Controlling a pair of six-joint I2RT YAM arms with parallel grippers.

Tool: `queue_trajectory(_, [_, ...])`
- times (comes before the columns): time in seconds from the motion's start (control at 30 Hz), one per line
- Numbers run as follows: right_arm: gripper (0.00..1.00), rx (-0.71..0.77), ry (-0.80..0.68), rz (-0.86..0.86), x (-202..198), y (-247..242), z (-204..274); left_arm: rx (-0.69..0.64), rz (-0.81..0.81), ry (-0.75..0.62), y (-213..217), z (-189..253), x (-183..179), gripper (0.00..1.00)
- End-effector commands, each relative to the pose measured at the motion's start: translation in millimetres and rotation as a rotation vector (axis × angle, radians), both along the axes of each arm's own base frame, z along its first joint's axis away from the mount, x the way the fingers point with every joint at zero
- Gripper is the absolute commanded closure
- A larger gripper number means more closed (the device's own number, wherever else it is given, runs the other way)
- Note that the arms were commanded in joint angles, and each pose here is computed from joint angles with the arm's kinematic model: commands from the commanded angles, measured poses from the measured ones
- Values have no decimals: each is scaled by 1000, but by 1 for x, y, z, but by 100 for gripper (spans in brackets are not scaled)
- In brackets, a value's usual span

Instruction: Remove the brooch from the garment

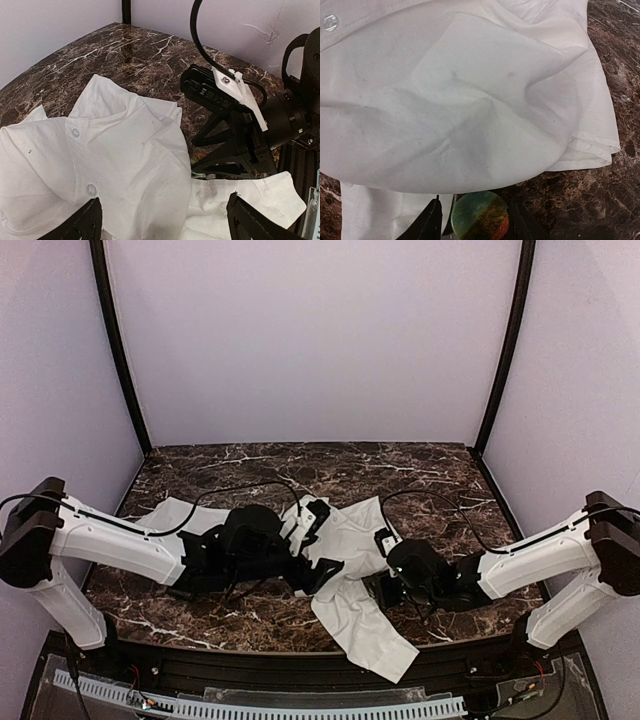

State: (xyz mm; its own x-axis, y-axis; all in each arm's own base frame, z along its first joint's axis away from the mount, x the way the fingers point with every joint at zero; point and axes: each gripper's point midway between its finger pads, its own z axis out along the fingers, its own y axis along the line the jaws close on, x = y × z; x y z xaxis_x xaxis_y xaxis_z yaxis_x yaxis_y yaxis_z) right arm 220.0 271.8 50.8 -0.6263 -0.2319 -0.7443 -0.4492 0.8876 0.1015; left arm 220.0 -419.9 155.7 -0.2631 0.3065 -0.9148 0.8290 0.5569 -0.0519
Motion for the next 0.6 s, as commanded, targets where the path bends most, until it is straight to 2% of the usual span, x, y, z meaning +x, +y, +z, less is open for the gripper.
queue_trajectory(0.0, [55, -47, 22, 24, -10, -1, -14, -56, -14, 43, 4, 7, -2, 12])
queue_trajectory(0.27, [56, -153, -12, 39, -15, 1, -20, -80, -14, 84, 8, 4, 4, 11])
queue_trajectory(0.57, [66, -274, -44, -10, -6, -5, -27, -87, -2, 91, 12, 4, 10, 11])
